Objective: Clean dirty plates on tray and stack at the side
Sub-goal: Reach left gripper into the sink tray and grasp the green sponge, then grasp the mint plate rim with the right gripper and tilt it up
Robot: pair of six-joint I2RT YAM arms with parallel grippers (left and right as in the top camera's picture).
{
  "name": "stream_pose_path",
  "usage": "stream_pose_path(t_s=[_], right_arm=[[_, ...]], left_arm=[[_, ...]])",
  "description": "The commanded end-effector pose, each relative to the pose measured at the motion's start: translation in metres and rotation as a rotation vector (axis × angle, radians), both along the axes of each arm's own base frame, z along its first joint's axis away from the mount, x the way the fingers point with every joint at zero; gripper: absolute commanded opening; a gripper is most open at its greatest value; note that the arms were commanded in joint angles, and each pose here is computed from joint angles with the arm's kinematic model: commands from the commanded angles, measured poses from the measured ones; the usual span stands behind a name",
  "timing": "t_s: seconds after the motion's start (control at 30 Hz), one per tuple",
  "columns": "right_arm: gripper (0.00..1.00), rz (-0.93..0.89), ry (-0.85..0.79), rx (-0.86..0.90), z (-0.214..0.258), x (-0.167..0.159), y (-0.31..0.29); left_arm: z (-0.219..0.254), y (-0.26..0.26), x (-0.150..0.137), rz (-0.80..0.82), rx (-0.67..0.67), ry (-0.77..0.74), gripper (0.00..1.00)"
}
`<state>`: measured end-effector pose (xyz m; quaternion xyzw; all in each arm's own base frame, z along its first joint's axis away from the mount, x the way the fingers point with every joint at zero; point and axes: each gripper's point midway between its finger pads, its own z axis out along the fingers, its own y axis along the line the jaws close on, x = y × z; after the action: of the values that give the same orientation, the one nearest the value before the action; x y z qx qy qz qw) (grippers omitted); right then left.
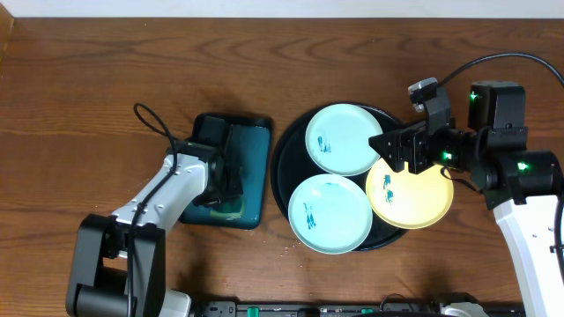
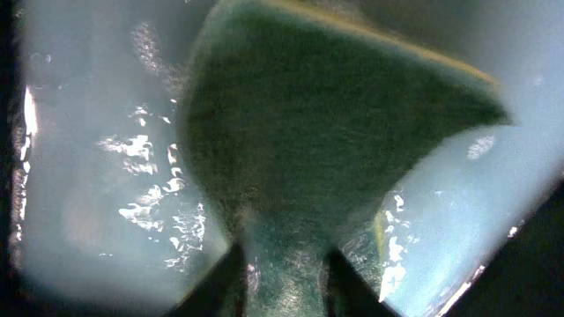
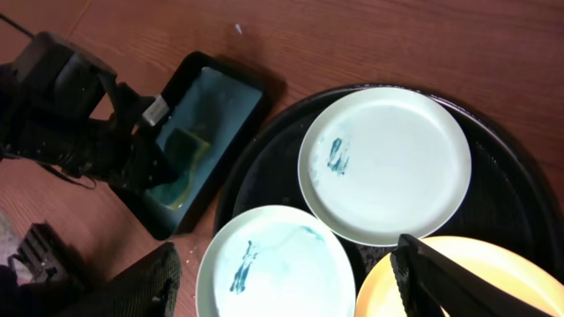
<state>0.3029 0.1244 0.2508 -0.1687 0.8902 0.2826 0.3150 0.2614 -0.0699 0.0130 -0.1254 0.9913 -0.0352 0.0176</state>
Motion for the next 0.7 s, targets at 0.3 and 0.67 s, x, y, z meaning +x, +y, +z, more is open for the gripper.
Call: stream_pose_path(t_s=[0.3,0.67], right_arm=[[0.75,-0.004,-0.009,0.02,0.009,0.0,0.0],[0.75,-0.01,0.003,0.01,0.006,-0.001,-0.001]], left_arm=[[0.024,0.002,0.002,0.01,0.022,0.027,0.36],[0.01,0.003,-0.024,0.021,0.014,0.113,0.59]])
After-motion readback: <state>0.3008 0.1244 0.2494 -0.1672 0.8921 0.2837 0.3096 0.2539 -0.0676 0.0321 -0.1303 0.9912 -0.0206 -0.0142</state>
